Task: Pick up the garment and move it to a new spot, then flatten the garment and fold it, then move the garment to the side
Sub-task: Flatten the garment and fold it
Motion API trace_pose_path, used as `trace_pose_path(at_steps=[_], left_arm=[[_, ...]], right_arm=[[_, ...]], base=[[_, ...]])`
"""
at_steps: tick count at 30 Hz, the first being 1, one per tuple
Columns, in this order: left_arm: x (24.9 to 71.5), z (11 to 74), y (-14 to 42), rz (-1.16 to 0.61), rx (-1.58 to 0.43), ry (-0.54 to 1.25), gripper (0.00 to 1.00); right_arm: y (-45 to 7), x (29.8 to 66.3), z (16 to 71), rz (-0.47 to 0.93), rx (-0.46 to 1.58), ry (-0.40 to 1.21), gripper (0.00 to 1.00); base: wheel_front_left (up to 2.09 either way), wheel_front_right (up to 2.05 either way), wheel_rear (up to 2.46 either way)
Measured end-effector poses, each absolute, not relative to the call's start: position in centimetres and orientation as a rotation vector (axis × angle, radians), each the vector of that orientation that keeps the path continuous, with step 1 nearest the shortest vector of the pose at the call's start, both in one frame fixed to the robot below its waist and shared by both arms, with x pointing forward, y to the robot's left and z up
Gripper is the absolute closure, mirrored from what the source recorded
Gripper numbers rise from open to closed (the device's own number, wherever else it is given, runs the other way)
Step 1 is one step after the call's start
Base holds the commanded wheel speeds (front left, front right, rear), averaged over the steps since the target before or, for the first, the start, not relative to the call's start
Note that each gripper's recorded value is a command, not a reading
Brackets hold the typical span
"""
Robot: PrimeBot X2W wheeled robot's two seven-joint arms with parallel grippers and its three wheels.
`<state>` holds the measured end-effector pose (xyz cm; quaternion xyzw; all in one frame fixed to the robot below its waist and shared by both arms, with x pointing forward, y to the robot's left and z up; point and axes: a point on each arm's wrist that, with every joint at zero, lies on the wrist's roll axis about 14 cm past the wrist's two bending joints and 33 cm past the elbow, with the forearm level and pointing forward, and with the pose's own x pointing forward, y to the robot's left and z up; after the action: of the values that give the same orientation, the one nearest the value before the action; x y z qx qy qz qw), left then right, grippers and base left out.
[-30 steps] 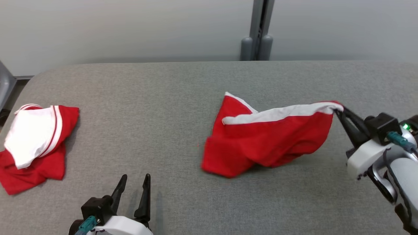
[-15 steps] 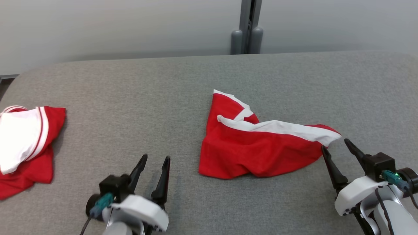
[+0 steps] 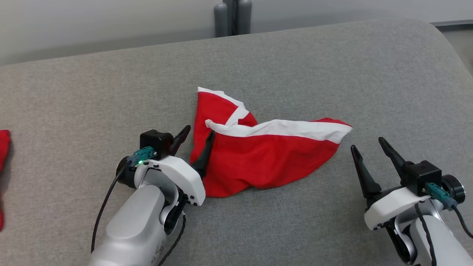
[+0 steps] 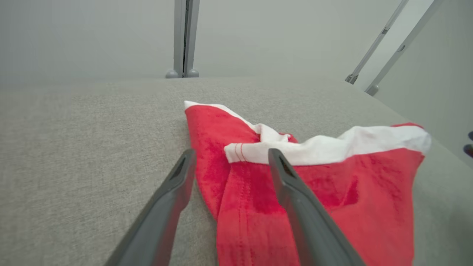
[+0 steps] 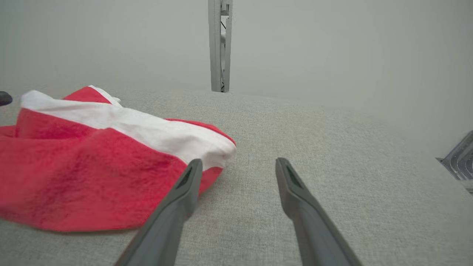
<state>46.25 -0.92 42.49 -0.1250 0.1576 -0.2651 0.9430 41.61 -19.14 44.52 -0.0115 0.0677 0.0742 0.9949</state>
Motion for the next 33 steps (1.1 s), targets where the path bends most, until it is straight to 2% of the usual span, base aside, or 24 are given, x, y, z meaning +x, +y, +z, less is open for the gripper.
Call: trace_pose_path(at_steps=[7,15,16,17,18,19,20,28,33], left_arm=[[45.2,38.4,-3.0,-0.604,-0.191,0.449,0.00],[45.7,37.4,-2.5,-0.582,-0.142,0.457,0.00],[45.7,37.3,-2.5,-0.582,-0.140,0.460,0.09],[45.6,37.2,-2.4,-0.582,-0.138,0.463,0.44],[45.5,37.2,-2.4,-0.585,-0.137,0.464,0.66],[45.4,37.2,-2.4,-0.589,-0.135,0.465,0.92],[45.3,37.2,-2.4,-0.591,-0.135,0.466,1.00],[46.1,40.6,-2.8,-0.591,-0.171,0.357,1.00],[45.5,42.9,-0.7,-0.526,-0.171,0.265,1.00]], right_arm=[[-20.7,41.0,42.9,0.096,-0.018,0.183,0.00],[-20.7,41.6,42.8,0.085,-0.014,0.183,0.00],[-20.5,41.6,42.8,0.089,-0.013,0.181,0.00],[-20.3,41.7,42.7,0.094,-0.012,0.183,0.00],[-20.1,41.7,42.6,0.100,-0.012,0.186,0.00],[-19.9,41.7,42.6,0.105,-0.010,0.187,0.00],[-19.8,41.7,42.6,0.108,-0.008,0.187,0.00],[-19.3,41.7,42.7,0.114,0.009,0.182,0.00],[-19.3,41.2,42.9,0.105,0.029,0.176,0.00]], base=[[0.00,0.00,0.00],[0.00,0.00,0.00],[0.00,0.00,0.00],[0.00,0.00,0.00],[0.00,0.00,0.00],[0.00,0.00,0.00],[0.00,0.00,0.00],[0.00,0.00,0.00],[0.00,0.00,0.00]])
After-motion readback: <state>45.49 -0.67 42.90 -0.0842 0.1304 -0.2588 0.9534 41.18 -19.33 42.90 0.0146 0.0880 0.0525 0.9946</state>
